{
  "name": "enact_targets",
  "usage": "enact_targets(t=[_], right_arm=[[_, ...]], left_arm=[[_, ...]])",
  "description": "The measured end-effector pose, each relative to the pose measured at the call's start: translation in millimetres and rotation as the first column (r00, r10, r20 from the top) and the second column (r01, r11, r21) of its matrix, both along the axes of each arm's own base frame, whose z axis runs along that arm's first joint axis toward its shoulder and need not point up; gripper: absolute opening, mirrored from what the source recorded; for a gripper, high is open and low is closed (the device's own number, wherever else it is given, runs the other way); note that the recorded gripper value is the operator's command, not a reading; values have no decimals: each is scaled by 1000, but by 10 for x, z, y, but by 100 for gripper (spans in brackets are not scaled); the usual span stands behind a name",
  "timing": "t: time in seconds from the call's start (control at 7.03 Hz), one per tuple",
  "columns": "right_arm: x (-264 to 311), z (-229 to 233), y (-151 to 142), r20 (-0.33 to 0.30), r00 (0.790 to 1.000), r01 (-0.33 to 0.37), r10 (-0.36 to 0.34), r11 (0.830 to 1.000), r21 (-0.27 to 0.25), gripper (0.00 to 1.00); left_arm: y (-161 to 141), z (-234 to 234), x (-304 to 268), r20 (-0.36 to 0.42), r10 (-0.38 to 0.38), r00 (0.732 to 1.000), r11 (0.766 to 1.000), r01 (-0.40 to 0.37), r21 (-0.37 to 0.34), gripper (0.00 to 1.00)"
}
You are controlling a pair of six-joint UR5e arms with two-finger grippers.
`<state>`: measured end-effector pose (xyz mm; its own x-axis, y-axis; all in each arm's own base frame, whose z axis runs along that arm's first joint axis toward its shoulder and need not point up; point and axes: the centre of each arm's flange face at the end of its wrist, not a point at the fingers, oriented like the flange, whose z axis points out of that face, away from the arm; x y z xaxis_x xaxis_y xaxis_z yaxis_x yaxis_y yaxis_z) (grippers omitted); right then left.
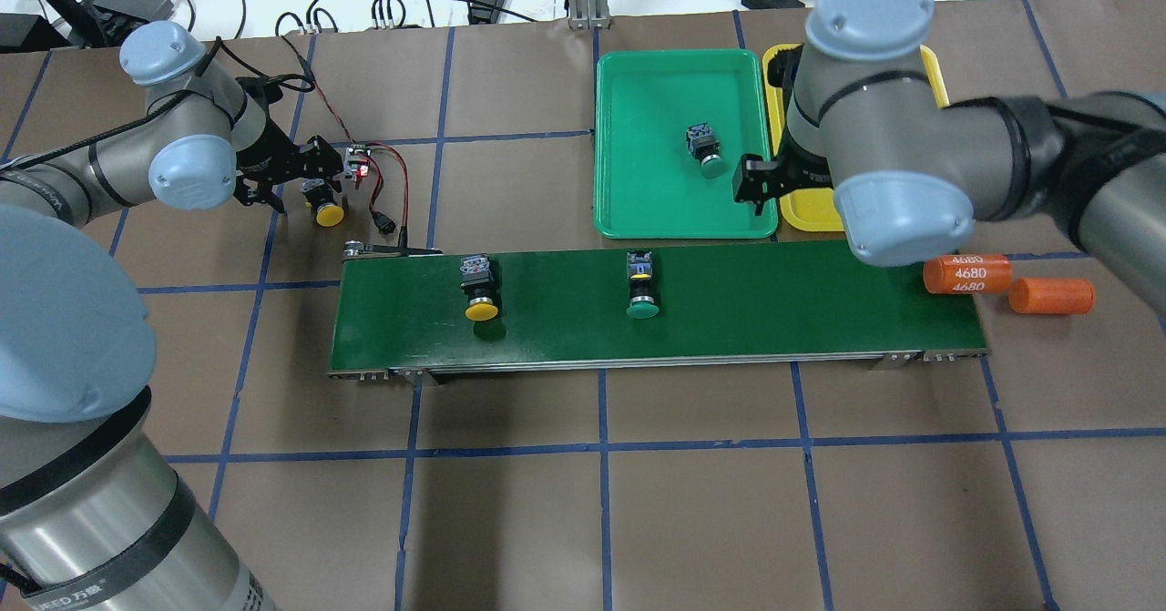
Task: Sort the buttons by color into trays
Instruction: 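Grasp the next green push-button with the right gripper while the left places a yellow button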
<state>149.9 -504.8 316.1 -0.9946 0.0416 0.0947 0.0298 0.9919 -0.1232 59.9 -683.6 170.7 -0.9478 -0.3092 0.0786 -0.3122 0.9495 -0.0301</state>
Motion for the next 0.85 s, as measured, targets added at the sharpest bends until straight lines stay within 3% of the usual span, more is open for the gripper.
enact_targets(t=[0.43,0.85], right_arm=[[-68,-327,364,31,1000,-9,8,999,39,100],[328,-291,480,102,994,39,-41,999,29,100]], left_arm=[[-24,123,-5,7,-10,1000,1000,10,-12,0],[93,536,-68,25,-143,989,989,144,-35,0]])
